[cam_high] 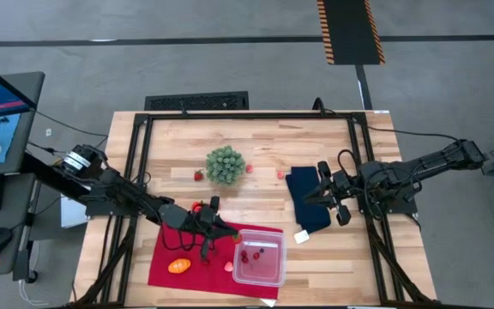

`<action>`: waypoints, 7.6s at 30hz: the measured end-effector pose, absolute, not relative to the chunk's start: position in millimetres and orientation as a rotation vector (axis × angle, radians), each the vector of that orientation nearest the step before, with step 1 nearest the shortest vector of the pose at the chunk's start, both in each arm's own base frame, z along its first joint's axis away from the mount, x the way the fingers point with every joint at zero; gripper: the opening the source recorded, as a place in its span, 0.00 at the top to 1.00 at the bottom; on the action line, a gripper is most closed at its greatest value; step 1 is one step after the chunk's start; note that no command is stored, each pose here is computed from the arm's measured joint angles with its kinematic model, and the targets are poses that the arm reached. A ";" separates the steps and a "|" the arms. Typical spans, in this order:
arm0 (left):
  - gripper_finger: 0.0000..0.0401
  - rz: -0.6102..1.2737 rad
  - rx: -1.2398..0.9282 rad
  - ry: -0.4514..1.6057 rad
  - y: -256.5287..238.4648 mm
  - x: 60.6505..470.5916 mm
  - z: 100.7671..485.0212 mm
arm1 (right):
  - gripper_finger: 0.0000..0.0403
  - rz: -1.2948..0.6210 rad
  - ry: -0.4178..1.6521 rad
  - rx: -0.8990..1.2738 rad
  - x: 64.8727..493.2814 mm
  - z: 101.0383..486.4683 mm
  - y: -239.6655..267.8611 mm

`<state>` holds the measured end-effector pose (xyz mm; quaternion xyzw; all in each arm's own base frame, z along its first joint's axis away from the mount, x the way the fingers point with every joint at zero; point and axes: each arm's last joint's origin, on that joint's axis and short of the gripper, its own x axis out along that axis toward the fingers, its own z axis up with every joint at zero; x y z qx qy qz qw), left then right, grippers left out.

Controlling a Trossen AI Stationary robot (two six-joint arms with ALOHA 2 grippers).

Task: Pick and placing Produce into tupperware
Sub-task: Put the bottom strawberry into the transparent bin, then put the cherry into the transparent bin

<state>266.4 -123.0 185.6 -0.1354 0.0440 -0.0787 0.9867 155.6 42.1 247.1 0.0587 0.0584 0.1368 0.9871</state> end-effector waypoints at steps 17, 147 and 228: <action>1.00 -0.423 -0.343 0.130 -148.0 342.6 161.9 | 0.81 0.271 0.141 0.115 162.0 242.7 43.6; 0.80 -0.064 0.008 0.839 -255.9 186.6 165.9 | 0.81 0.176 0.131 0.085 166.6 242.0 30.9; 0.93 -0.459 0.742 0.837 -247.5 223.0 136.8 | 0.81 0.168 0.249 0.135 164.7 231.4 30.7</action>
